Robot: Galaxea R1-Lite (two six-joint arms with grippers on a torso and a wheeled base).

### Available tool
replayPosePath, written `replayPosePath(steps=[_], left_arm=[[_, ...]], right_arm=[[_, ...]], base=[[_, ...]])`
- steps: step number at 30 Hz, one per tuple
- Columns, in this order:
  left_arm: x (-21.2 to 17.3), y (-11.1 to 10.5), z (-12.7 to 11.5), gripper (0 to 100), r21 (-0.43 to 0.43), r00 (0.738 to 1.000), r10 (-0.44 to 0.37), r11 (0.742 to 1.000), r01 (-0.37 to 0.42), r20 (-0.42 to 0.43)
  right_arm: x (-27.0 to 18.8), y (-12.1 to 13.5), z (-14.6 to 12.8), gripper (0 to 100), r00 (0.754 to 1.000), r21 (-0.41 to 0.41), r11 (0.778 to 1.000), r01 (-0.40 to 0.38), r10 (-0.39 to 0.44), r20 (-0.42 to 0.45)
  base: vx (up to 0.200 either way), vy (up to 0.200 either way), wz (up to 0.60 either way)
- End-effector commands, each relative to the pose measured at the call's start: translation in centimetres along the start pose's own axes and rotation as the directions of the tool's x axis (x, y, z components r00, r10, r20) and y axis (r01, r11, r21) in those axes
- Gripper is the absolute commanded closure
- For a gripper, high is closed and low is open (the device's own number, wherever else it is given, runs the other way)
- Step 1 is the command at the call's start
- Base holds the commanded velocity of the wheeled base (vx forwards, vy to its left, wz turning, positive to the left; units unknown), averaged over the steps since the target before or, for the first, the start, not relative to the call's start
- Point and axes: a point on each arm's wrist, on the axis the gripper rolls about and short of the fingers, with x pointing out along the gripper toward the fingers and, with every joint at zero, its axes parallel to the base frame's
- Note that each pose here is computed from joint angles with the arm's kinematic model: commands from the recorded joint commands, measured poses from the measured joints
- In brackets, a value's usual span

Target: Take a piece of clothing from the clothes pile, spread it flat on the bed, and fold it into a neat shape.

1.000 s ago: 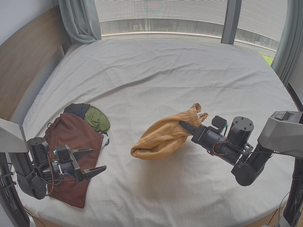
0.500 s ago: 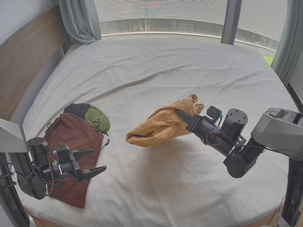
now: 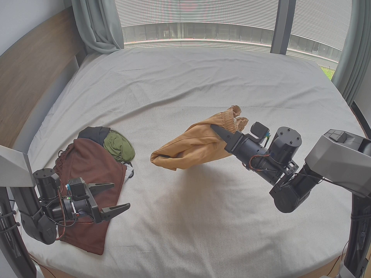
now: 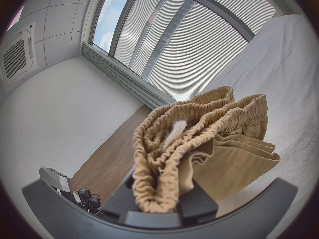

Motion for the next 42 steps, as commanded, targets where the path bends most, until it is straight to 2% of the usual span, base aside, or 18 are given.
replayPosePath(steps=[1,9,15,26,36,42], left_arm=[[0.0,-0.1,-0.1,0,-0.004,1.0,-0.001,1.0,0.001,-0.003],[0.0,-0.1,-0.2,0,-0.006,1.0,-0.001,1.0,0.001,-0.005],[-0.1,-0.1,-0.3,0,-0.012,1.0,-0.003,1.0,0.003,-0.01],[0.0,-0.1,-0.4,0,-0.017,1.0,-0.003,1.0,0.003,-0.013],[-0.1,-0.1,-0.5,0,-0.019,1.0,-0.002,1.0,0.002,-0.014],[-0.1,-0.1,-0.4,0,-0.017,1.0,-0.002,1.0,0.002,-0.013]], right_arm=[[0.5,0.1,0.4,100,1.0,-0.007,1.0,-0.017,0.018,0.02],[1.5,-0.5,0.6,100,1.0,-0.006,1.0,-0.012,0.012,0.009],[2.9,-2.4,-0.2,100,1.0,-0.01,1.0,-0.006,0.006,0.021],[4.7,-2.1,1.1,100,0.999,-0.016,1.0,-0.016,0.017,0.037],[6.5,-3.0,2.0,100,0.998,-0.025,1.0,-0.016,0.017,0.059],[6.9,-5.5,0.0,100,0.999,-0.011,1.0,0.027,-0.026,0.022]], base=[[0.0,0.0,0.0],[0.0,0.0,0.0],[0.0,0.0,0.0],[0.0,0.0,0.0],[0.0,0.0,0.0],[0.0,0.0,0.0]])
